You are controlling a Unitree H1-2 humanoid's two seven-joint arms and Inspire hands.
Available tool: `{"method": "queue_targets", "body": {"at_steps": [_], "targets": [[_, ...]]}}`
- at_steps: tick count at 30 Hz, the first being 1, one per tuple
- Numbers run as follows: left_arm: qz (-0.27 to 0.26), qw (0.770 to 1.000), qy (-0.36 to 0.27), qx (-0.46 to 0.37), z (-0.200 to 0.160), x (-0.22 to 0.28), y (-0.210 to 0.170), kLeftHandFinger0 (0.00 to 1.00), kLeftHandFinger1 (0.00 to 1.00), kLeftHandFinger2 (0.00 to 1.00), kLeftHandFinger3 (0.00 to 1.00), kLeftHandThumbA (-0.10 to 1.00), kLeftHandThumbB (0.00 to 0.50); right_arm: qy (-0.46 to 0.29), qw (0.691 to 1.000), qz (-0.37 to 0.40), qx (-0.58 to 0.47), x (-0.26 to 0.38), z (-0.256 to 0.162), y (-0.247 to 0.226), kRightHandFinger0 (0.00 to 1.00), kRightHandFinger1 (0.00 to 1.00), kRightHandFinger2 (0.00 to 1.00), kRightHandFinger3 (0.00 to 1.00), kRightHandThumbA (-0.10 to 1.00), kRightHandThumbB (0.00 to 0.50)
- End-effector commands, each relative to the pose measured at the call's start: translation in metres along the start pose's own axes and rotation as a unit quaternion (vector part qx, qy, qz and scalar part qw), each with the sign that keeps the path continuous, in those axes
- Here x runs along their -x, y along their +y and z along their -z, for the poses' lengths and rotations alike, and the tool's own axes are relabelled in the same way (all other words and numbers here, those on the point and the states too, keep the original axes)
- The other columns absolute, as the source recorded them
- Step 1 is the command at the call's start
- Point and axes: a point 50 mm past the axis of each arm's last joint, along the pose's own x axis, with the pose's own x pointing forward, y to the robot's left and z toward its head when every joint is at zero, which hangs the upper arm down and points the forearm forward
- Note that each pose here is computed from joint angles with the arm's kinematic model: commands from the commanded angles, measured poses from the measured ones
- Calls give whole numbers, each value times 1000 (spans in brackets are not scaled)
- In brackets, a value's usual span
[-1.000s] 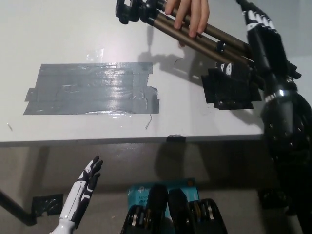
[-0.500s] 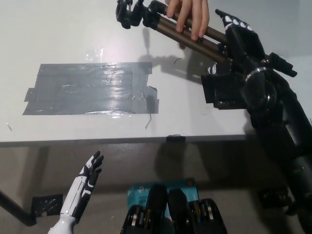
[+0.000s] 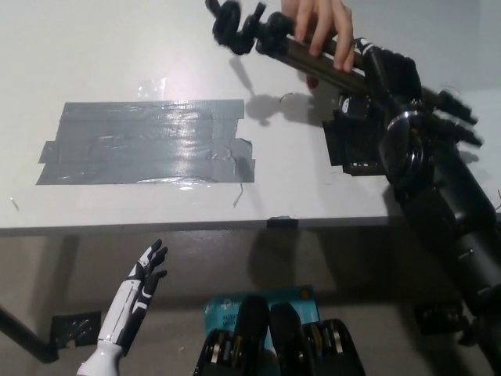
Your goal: A person hands a tripod to the robot which it grabs with its right hand and places in the middle of the table in front of it
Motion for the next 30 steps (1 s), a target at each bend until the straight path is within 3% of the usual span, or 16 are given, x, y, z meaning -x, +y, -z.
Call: {"method": "queue_targets", "body": {"at_steps": [1, 5, 11, 14, 17, 19, 21, 27, 30], "targets": [[3, 999, -35, -1, -9, -7, 7, 904, 1000, 1000, 1000, 1000, 280, -107, 971, 213, 25, -15, -26, -53, 3, 519, 824, 1000, -100, 171], [2, 999, -36, -1, -9, -9, 7, 892, 1000, 1000, 1000, 1000, 280, -107, 969, 219, 31, -16, -24, -57, 3, 533, 844, 1000, -100, 131], [4, 999, -37, -2, -9, -8, 6, 887, 1000, 1000, 1000, 1000, 272, -124, 965, 229, 26, -12, -22, -63, 0, 513, 858, 956, -100, 169], [3, 999, -39, -2, -10, -12, 7, 883, 1000, 1000, 1000, 1000, 275, -141, 961, 237, 38, -10, -22, -65, 0, 463, 851, 848, -100, 188], [5, 999, -40, -2, -10, -12, 8, 875, 1000, 1000, 1000, 1000, 269, -147, 959, 235, 50, -8, -22, -63, 0, 453, 840, 802, -100, 231], [4, 999, -39, -1, -10, -13, 9, 874, 1000, 1000, 1000, 1000, 268, -159, 959, 227, 67, -6, -21, -58, 0, 473, 874, 876, -100, 202], [4, 999, -40, -2, -11, -14, 10, 873, 1000, 1000, 1000, 1000, 269, -171, 958, 214, 88, -5, -17, -51, 0, 495, 888, 866, -100, 214], [4, 999, -44, -5, -12, -19, 11, 871, 1000, 1000, 1000, 1000, 273, -189, 961, 155, 132, -4, 0, -33, 0, 448, 849, 748, -100, 236], [6, 999, -45, -5, -13, -20, 11, 872, 1000, 1000, 1000, 1000, 277, -186, 961, 129, 160, -3, 9, -24, 0, 435, 831, 735, -100, 229]]}}
